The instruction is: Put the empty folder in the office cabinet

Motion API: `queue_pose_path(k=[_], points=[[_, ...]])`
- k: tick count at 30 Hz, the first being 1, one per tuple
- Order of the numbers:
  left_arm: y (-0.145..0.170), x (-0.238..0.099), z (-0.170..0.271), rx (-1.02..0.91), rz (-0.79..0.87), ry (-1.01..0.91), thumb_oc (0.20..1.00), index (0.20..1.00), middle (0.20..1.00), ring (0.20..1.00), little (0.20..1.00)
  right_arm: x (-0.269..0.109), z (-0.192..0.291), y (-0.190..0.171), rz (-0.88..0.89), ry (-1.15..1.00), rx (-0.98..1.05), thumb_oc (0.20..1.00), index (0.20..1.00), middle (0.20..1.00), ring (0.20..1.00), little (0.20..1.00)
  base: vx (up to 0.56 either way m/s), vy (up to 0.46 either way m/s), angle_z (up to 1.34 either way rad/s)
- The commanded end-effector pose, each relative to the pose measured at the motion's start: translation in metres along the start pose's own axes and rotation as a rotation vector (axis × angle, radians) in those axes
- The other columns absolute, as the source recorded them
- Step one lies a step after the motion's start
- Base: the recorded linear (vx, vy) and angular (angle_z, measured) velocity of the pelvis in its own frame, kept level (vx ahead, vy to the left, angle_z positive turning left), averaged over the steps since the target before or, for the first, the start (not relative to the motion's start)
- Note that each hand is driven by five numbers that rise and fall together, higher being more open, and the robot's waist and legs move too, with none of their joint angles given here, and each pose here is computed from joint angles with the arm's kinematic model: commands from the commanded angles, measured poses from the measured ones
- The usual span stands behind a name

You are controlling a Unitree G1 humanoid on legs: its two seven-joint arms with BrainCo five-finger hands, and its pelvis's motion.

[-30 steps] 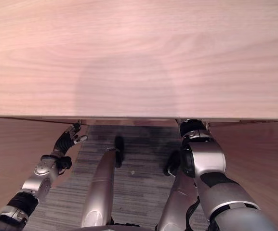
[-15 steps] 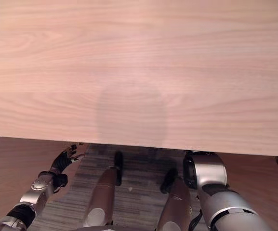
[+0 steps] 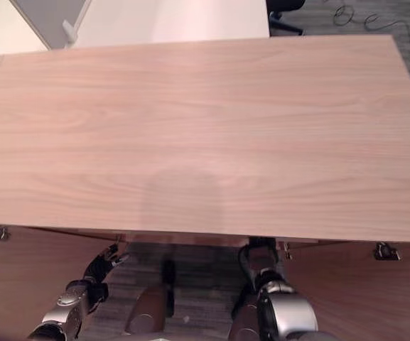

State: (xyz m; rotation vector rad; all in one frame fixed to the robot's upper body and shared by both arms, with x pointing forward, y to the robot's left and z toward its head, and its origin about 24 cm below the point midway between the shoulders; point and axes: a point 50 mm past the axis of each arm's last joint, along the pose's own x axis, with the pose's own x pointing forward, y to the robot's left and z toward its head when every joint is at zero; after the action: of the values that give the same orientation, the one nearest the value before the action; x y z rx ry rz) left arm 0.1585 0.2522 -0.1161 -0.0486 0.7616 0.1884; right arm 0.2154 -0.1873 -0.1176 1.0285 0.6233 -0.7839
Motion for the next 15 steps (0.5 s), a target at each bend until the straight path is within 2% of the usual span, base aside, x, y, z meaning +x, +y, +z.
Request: queue_pose_path(k=[1, 5, 15], points=[[0.017, -0.002, 0.0, 0.039, 0.048, 0.005, 1.0, 1.0, 1.0, 1.0, 1.0, 0.0, 0.007, 0.026, 0.143, -0.016, -0.026, 1.0, 1.0, 1.0, 1.0, 1.0, 0.1, 0.04, -0.13], [0.023, -0.019, -0.045, -0.004, 0.084, 0.144, 1.0, 1.0, 1.0, 1.0, 1.0, -0.01, -0.003, -0.012, 0.184, 0.032, -0.151, 1.0, 1.0, 1.0, 1.0, 1.0, 0.12, 0.059, -0.19], [0.025, -0.038, -0.084, 0.0, 0.088, 0.29, 1.0, 1.0, 1.0, 1.0, 1.0, -0.014, 0.004, -0.047, 0.152, 0.05, -0.288, 1.0, 1.0, 1.0, 1.0, 1.0, 0.0, 0.026, -0.08]])
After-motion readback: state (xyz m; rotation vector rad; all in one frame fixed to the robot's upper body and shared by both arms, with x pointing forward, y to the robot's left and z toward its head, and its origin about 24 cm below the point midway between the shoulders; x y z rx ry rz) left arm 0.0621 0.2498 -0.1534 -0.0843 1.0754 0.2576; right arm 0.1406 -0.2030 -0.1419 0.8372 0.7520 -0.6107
